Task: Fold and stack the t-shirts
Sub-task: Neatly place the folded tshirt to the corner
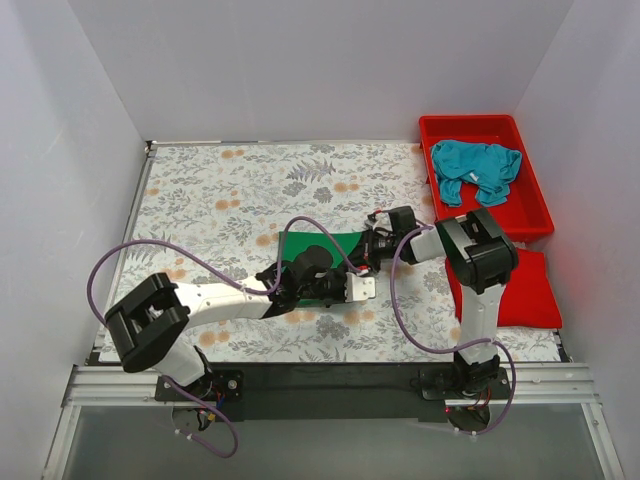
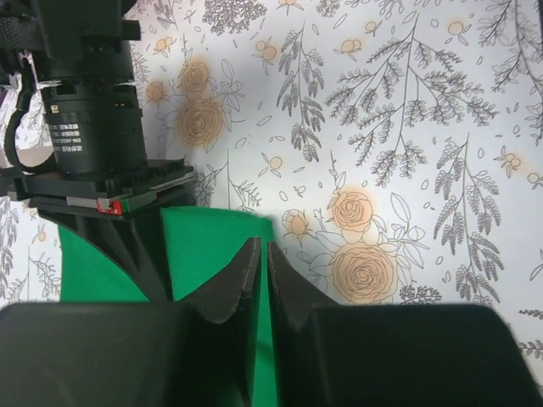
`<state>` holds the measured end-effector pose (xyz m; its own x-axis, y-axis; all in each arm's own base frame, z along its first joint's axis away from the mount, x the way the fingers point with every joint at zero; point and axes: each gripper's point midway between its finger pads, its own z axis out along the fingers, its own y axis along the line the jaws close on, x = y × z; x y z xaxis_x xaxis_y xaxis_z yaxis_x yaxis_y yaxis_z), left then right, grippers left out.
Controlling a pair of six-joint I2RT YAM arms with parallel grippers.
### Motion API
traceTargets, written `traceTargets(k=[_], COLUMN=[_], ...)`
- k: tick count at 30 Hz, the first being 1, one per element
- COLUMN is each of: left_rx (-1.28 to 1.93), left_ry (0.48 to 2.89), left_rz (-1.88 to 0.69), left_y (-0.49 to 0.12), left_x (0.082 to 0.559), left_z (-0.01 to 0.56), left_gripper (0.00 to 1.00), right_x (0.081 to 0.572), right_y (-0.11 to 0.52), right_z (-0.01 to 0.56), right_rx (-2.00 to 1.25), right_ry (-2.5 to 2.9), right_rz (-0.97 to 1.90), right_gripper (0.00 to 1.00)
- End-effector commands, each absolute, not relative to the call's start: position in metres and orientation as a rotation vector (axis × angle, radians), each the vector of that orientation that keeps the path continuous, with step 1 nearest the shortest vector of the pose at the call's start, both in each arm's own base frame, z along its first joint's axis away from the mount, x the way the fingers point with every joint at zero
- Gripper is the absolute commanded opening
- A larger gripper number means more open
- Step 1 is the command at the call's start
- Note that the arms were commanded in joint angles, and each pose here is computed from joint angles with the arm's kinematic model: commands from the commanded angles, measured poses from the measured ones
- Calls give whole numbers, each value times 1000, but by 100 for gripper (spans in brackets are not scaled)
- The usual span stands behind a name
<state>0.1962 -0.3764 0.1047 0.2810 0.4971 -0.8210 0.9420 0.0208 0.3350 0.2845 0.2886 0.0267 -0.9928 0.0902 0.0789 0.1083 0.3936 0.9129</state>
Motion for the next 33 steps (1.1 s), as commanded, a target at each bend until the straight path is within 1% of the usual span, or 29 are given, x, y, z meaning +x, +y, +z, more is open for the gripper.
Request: traceTargets(k=[1, 3, 4, 5, 6, 7, 8, 9, 10, 12, 14, 16, 20, 23, 25, 32, 33], left_rx=[1591, 1580, 1561, 1536, 1536, 1515, 1472, 1480, 1459, 1418, 1397, 1378, 1349, 1340, 1337, 1358, 1361], left_ry=[1301, 1343, 1362, 1351, 1383, 1397, 1427, 1476, 1491, 1511, 1527, 1534, 1549, 1562, 1568, 1567, 1566], left_rz=[-627, -655, -685, -706, -722, -732, -760, -765, -756, -744, -706, -675, -634, -624, -614, -593, -591], left_y=[-377, -373, -371, -368, -362, -359, -353, -345, -339, -326, -317, -308, -297, -292, -288, -283, -283], left_x=[192, 188, 185, 180, 175, 174, 169, 165, 165, 163, 165, 166, 168, 168, 169, 168, 168], left_z=[132, 137, 142, 157, 158, 165, 179, 176, 181, 191, 193, 197, 195, 191, 187, 181, 181], left_gripper=[8, 20, 29, 32, 36, 39, 41, 41, 42, 43, 45, 46, 47, 47, 47, 47, 47], right_x=[286, 278, 287, 275, 273, 277, 277, 263, 270, 261, 261, 255, 247, 254, 263, 261, 256], right_y=[291, 286, 285, 278, 275, 272, 266, 255, 248, 229, 211, 191, 156, 129, 119, 85, 77], right_z=[32, 34, 44, 44, 48, 55, 55, 55, 57, 56, 57, 59, 61, 71, 83, 109, 111], right_rx=[-117, -103, 36, 18, 75, 214, 283, 286, 424, 440, 558, 583, 650, 609, 649, 644, 603], right_ry=[-2626, -2634, -2712, -2698, -2720, -2785, -2817, -2805, -2873, -2886, -2926, -2937, -2944, -2972, -3007, -3061, -3051], right_rz=[-1693, -1606, -1627, -1536, -1515, -1496, -1455, -1355, -1315, -1189, -1090, -977, -851, -831, -834, -817, -813], right_gripper=[1, 1, 1, 1, 1, 1, 1, 1, 1, 1, 1, 1, 1, 1, 1, 1, 1])
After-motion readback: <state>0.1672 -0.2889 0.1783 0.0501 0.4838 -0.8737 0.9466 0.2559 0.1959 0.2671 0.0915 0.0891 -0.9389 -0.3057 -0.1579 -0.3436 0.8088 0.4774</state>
